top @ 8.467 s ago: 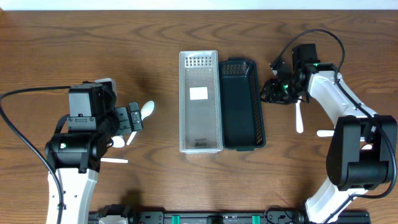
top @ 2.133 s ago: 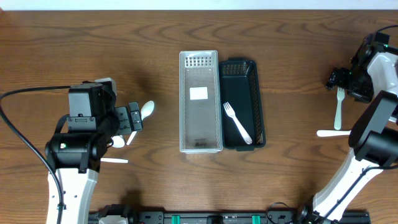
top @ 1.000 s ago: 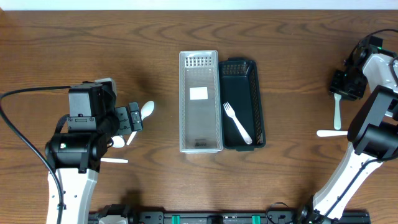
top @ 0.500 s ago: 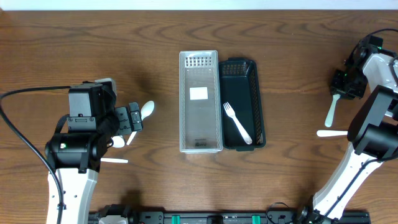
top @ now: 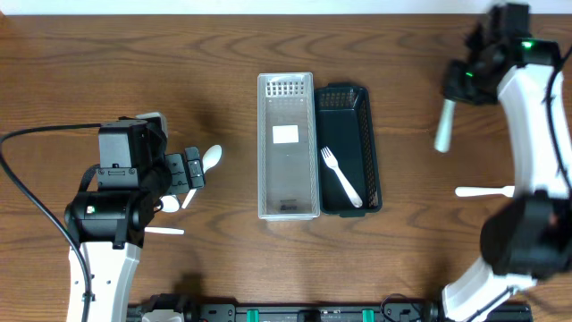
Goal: Pack container
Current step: 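Move right gripper to the second white fork and grasp it, then place the second fork into the dark green basket with right gripper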
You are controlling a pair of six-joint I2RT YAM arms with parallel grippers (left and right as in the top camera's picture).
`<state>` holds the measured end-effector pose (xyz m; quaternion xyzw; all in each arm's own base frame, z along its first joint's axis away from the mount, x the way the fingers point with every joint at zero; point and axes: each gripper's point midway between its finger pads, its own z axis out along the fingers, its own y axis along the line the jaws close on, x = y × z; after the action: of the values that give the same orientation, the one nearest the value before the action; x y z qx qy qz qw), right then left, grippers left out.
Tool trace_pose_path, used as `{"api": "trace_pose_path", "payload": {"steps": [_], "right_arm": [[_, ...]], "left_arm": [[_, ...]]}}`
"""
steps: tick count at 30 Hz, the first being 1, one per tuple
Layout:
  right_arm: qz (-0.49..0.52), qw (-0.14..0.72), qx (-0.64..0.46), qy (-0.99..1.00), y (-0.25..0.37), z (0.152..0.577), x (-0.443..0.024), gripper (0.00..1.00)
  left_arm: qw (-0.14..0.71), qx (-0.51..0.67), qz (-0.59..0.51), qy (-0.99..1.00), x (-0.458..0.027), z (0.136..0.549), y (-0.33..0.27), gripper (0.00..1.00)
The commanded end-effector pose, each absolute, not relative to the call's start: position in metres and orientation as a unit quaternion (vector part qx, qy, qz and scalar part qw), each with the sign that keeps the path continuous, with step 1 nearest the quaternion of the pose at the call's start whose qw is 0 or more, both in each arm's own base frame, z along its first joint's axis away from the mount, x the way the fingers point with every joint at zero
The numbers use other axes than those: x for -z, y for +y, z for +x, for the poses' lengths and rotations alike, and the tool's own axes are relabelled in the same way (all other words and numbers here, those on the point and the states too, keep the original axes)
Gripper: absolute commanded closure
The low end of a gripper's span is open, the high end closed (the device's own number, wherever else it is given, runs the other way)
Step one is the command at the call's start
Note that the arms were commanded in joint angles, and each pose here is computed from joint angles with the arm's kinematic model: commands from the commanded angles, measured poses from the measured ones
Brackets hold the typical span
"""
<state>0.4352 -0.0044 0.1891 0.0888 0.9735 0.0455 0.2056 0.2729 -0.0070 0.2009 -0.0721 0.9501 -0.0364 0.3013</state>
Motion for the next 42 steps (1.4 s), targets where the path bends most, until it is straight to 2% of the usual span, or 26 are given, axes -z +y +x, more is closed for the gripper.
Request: {"api": "trace_pose_path", "payload": {"steps": [1,6,16,17,18,19,20,25,29,37,42], "right_arm": [[0.059,0.218,-0.082,0.971,0.059,0.422,-0.213,0.78],[-0.014,0.190,-0.095,0.977,0.137,0.403,-0.199,0.77],[-0.058,0.055,-0.048,0.996,0.180,0.368,-0.083,0.75],[-0.061,0.048,-0.046,0.996,0.182,0.366,-0.076,0.71],[-0.063,0.043,-0.044,0.996,0.183,0.365,-0.071,0.59],[-0.064,0.042,-0.043,0.996,0.185,0.366,-0.068,0.41],[-0.065,0.044,-0.044,0.996,0.186,0.366,-0.068,0.33],[-0.063,0.073,-0.056,0.994,0.188,0.377,-0.083,0.33],[-0.035,0.116,-0.047,0.992,0.169,0.393,-0.120,0.36],[0.214,0.248,-0.041,0.944,0.047,0.410,-0.228,0.39],[0.415,0.239,-0.038,0.877,-0.039,0.384,-0.243,0.35]], "left_arm": [[0.309,0.035,-0.071,0.948,-0.208,0.275,-0.006,0.02],[0.309,0.035,-0.071,0.948,-0.208,0.275,-0.006,0.02],[0.305,0.035,-0.072,0.949,-0.206,0.273,-0.006,0.02],[0.305,0.035,-0.072,0.949,-0.206,0.273,-0.006,0.02],[0.305,0.035,-0.072,0.949,-0.206,0.273,-0.006,0.02],[0.305,0.035,-0.071,0.949,-0.206,0.273,-0.006,0.02],[0.305,0.035,-0.071,0.949,-0.206,0.273,-0.006,0.02],[0.305,0.035,-0.071,0.949,-0.206,0.273,-0.006,0.02],[0.305,0.035,-0.072,0.949,-0.206,0.273,-0.006,0.02],[0.305,0.035,-0.072,0.949,-0.206,0.273,-0.006,0.02],[0.305,0.035,-0.072,0.949,-0.206,0.273,-0.006,0.02]]}}
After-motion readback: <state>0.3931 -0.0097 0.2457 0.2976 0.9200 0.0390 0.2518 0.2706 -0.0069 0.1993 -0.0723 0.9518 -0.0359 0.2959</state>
